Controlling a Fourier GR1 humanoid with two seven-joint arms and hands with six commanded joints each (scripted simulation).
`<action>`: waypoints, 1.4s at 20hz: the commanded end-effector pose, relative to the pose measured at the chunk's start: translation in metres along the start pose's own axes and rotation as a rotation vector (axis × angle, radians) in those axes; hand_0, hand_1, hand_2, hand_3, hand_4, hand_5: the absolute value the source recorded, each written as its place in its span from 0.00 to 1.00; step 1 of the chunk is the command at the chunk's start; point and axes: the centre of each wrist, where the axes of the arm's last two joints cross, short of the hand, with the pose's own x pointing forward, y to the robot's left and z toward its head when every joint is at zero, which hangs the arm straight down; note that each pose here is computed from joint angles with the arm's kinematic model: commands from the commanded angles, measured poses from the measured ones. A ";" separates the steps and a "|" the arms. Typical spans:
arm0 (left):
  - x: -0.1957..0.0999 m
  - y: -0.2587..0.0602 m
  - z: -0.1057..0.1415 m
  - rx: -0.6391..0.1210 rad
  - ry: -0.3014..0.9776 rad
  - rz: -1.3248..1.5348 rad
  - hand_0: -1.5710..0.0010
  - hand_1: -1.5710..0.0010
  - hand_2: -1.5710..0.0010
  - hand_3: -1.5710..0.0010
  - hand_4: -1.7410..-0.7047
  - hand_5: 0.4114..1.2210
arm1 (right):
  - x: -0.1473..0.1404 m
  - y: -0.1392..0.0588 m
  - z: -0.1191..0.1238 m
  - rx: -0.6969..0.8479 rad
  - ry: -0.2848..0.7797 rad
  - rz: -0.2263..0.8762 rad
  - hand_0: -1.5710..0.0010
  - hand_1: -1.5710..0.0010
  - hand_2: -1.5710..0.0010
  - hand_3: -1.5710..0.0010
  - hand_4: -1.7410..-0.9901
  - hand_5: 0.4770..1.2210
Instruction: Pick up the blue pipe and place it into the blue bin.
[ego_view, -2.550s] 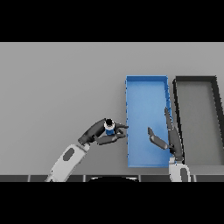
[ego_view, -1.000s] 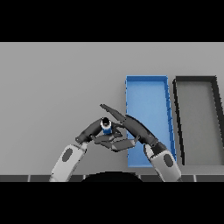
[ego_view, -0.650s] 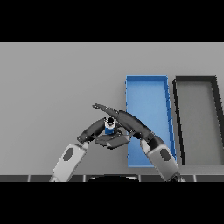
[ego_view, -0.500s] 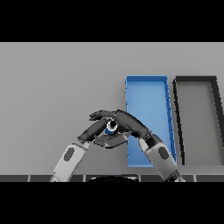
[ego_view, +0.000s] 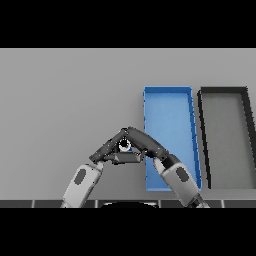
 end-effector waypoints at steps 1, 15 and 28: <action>0.000 0.001 -0.001 -0.002 -0.016 -0.006 0.00 0.00 0.00 0.09 0.02 1.00 | 0.002 0.002 0.001 0.003 -0.002 0.010 0.06 0.06 0.06 0.11 0.06 0.80; -0.001 0.012 0.009 -0.051 0.060 -0.154 0.76 0.78 0.78 0.81 0.63 0.76 | 0.003 0.014 -0.005 -0.062 0.013 -0.001 0.00 0.00 0.00 0.00 0.00 0.99; -0.009 0.011 0.012 -0.006 0.178 -0.137 0.99 0.99 0.99 0.99 0.80 0.08 | 0.025 0.000 -0.007 -0.102 -0.099 -0.164 0.00 0.00 0.00 0.00 0.00 1.00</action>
